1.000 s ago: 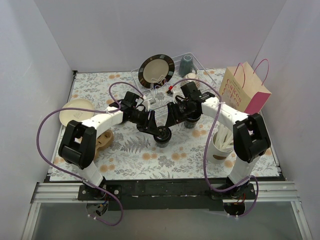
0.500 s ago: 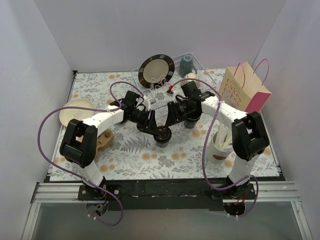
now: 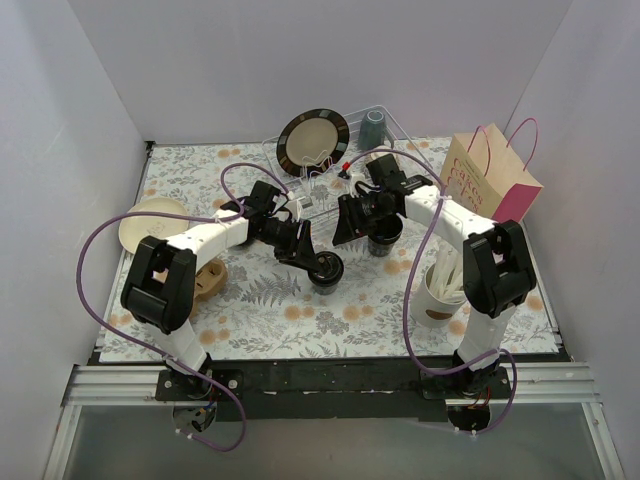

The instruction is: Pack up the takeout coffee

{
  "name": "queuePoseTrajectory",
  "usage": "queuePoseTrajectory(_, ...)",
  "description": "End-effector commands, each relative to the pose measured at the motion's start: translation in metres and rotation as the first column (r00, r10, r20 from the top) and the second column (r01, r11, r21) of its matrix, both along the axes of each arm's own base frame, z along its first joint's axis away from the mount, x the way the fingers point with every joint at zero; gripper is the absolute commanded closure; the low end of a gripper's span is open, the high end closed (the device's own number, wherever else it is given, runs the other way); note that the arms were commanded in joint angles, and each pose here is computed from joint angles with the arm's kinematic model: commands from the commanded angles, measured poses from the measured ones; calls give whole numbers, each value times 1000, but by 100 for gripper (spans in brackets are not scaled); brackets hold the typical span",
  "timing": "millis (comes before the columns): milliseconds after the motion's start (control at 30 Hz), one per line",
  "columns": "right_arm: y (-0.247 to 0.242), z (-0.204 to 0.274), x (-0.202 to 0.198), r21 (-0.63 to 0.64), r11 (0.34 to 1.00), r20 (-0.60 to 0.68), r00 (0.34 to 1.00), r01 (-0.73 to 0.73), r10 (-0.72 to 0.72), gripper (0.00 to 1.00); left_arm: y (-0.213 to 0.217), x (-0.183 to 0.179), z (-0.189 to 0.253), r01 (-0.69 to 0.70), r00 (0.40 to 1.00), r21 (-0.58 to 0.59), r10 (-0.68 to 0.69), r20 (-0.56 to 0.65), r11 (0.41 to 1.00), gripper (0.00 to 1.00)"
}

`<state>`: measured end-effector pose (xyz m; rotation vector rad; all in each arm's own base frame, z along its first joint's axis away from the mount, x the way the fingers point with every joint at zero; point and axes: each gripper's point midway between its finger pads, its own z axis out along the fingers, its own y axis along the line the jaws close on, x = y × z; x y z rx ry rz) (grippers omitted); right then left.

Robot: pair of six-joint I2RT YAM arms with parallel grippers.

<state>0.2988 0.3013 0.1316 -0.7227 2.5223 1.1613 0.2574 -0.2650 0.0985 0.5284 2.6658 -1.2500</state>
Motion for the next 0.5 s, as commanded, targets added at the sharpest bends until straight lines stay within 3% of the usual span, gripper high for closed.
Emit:
queuePoseTrajectory(0,1,4,2,14,999,7,999,-33,33,61,55,-8,-87,-22,999,371,31,-17,928,62)
queuePoseTrajectory(467,9,-20,-16,57,992,-70,991,-111,114,61,53,-8,-89,-15,999,370,27,-26,929,62)
